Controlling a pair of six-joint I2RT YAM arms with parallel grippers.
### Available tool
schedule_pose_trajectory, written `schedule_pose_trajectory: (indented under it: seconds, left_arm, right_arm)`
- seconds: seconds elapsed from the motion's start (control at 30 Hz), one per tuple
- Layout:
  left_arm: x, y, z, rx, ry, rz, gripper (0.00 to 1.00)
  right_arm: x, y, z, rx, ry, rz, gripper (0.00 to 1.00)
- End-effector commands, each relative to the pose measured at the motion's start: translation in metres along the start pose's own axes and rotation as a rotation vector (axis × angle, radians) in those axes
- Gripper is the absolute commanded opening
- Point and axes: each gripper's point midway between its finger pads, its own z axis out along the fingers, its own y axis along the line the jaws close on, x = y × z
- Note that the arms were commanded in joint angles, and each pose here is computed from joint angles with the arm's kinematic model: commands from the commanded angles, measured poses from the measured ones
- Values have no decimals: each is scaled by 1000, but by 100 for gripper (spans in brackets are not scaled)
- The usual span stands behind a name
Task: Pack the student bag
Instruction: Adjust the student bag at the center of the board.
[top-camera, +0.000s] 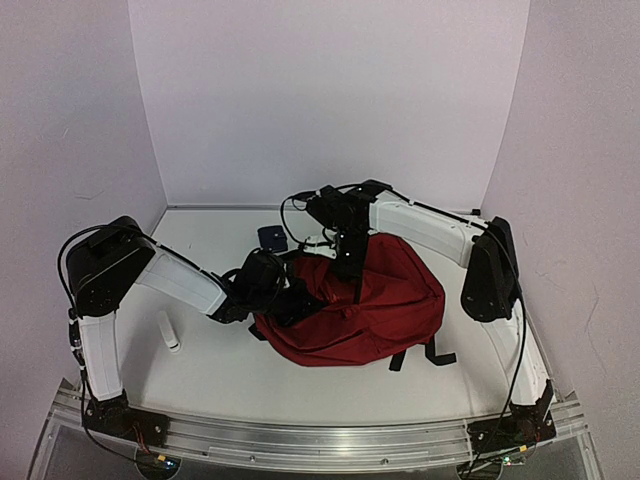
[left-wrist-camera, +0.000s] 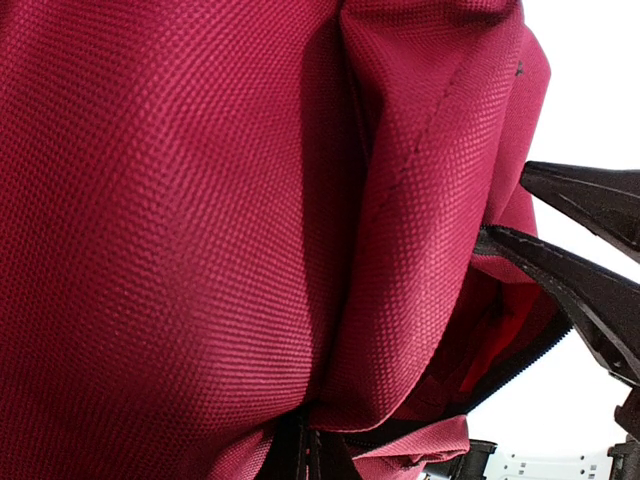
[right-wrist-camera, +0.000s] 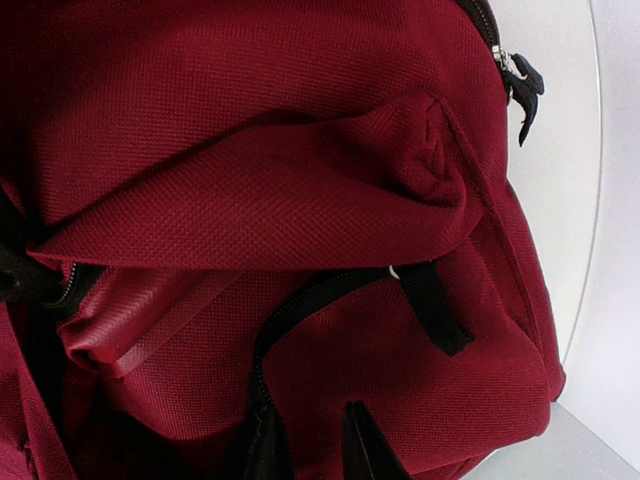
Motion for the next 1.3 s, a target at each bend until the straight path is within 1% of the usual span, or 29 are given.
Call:
schedule_pose_trajectory:
  seconds: [0.0, 0.13, 0.23, 0.33, 0.4, 0.5, 0.53, 0.57, 0.7, 0.73, 0.83, 0.87, 0.9, 1.13, 1.2, 1.27]
  left_arm:
    - [-3, 24, -1, -88, -5, -20, 0]
    - [-3, 24, 0, -91, -5, -21, 0]
    - [-2, 24, 1, -90, -3, -20, 0]
    - [-3, 23, 2, -89, 0, -18, 0]
    - [-3, 21, 3, -87, 3, -16, 0]
    - [-3, 20, 3, -86, 4, -13, 0]
    - [-4, 20, 3, -87, 3, -13, 0]
    - [-3, 20, 2, -89, 2, -12, 0]
    - [-3, 23, -2, -96, -5, -14, 0]
    - [-3, 23, -2, -97, -7, -14, 0]
    - [-3, 23, -2, -96, -7, -14, 0]
    - [-3, 23, -2, -94, -5, -14, 0]
    - [-3, 23, -2, -92, -5, -14, 0]
    - [-2, 24, -1, -86, -2, -18, 0]
    - [-2, 23, -1, -85, -2, -18, 0]
    - [-1, 23, 0, -84, 0, -18, 0]
  right_arm:
    - [14, -11, -22, 59, 24, -19, 21]
    - [29, -2, -24, 35, 57, -65, 22]
    - [44, 9, -21, -1, 104, -108, 24]
    - [51, 14, -19, -19, 124, -125, 25]
    - [49, 14, -19, -18, 116, -119, 21]
    - [41, 9, -18, -2, 94, -85, 5]
    - [38, 8, -17, 1, 88, -69, 2]
    - [35, 7, -18, 3, 79, -55, 0]
    - [24, 2, -29, -5, 17, 3, 0]
    - [22, 1, -32, -9, 3, 17, 1]
    - [17, 0, -31, -17, -11, 48, 31]
    - [17, -1, -29, -19, -7, 51, 38]
    - [17, 0, -25, -21, 2, 49, 41]
    - [30, 23, 6, -128, 94, 15, 41]
    - [36, 28, 14, -142, 126, -2, 36]
    - [39, 28, 17, -135, 143, -15, 28]
